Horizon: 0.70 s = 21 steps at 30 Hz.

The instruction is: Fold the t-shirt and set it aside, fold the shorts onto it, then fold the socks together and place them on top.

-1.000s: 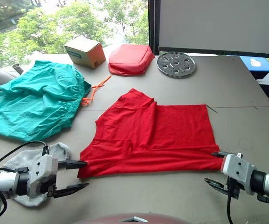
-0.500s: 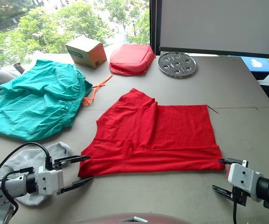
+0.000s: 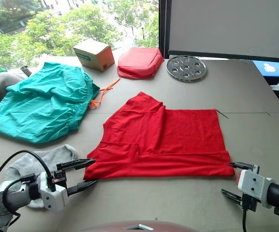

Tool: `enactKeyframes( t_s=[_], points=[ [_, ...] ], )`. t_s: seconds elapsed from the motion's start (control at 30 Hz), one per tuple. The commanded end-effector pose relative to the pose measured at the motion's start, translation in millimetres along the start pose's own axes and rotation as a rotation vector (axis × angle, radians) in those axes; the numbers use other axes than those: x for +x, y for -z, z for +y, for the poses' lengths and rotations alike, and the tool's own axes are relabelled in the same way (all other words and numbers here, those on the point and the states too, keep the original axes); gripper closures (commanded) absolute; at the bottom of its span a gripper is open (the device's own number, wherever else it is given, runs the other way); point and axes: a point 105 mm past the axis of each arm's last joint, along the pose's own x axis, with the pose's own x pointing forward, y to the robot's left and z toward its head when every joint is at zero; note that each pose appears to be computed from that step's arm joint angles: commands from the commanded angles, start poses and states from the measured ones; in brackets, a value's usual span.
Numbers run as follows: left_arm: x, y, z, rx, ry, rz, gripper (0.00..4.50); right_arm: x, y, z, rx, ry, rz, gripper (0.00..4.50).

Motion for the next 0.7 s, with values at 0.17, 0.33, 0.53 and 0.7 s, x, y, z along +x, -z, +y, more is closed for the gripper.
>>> enactKeyframes(
  t_s=[0.17,0.33,0.53,0.7],
  points=[
    [8,10,10,-0.054,-0.032,0.048,1.04,6,7,-23,-0.079,0.116,0.043,0.0],
    [8,11,10,-0.079,-0.04,0.063,1.04,11,8,-24,-0.123,0.102,0.065,0.0],
    [8,16,3,-0.157,-0.003,0.089,1.76,16,17,-21,-0.113,0.075,0.107,2.18],
    [10,18,-8,-0.232,0.061,0.094,3.85,21,15,-16,-0.065,0.037,0.105,4.31]
  ],
)
